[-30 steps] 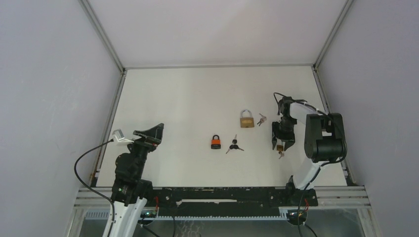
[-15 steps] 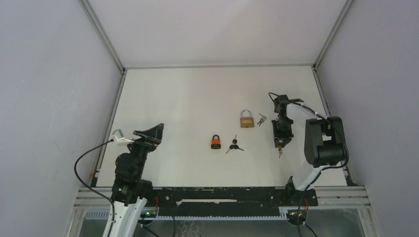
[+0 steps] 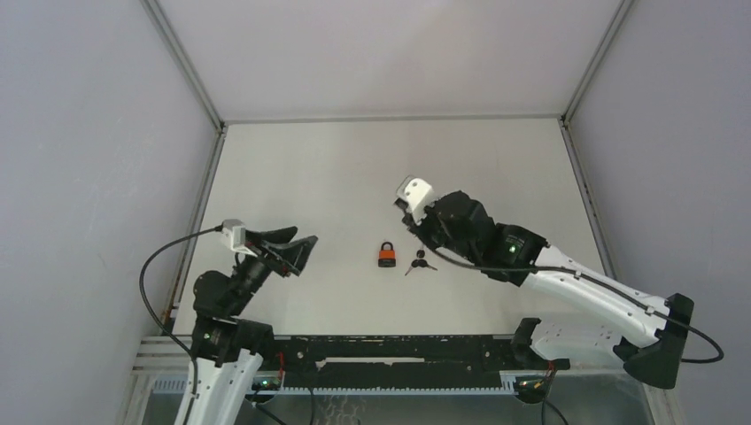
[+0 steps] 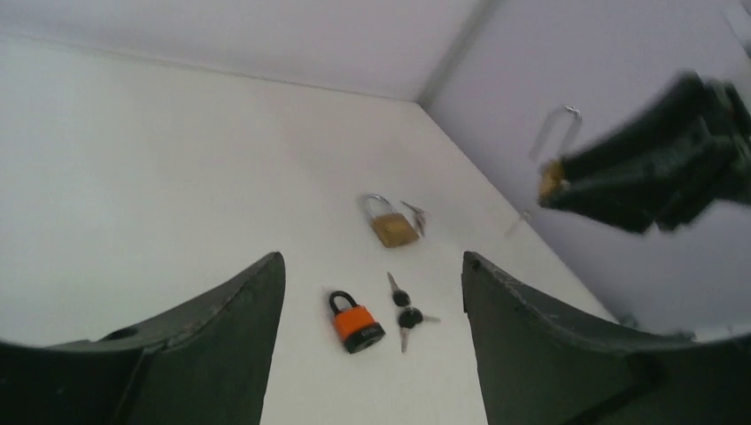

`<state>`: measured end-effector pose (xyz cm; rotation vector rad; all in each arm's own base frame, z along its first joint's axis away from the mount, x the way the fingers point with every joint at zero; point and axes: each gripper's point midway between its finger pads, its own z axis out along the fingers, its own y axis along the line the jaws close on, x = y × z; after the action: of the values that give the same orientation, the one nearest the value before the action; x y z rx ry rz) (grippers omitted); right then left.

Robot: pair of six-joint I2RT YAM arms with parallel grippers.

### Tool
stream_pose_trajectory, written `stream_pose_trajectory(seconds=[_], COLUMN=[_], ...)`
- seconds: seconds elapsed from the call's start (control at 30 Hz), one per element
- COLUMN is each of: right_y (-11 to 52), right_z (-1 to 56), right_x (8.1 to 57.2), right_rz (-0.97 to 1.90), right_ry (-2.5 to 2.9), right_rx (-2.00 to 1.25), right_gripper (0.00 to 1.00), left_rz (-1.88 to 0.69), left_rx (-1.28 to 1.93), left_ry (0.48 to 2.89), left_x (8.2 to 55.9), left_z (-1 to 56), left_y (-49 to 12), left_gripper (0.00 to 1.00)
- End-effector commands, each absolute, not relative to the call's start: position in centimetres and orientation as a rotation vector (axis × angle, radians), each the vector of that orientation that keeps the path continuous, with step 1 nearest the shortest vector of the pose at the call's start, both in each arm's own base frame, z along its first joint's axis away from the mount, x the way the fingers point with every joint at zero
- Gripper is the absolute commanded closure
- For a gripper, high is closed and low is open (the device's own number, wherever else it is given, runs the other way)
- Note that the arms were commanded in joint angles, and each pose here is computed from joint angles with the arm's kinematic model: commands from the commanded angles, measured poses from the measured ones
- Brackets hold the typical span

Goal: Lock with the key
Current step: Pick up the lock from the center of the board.

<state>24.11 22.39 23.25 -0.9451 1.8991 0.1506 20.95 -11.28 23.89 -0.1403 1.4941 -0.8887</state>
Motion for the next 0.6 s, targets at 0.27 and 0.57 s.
stream_pose_trajectory(seconds=[0.27,0.57], right_y=[39.0,43.3], right_z=[34.1,35.1], right_x=[14.7,13.7], right_rz=[0.351,0.351], right_ry=[1.119,1.023], right_rx=[-1.274,-1.304], right_gripper=[1.0,1.0], left_rz=[-0.561,-0.623], left_rx=[1.227,1.219], left_ry=[1.273,1.358], left_x=[8.8,7.8], left_z=[32.1,33.3], left_y=[-14.7,-14.6], left_gripper=[0.19,0.27])
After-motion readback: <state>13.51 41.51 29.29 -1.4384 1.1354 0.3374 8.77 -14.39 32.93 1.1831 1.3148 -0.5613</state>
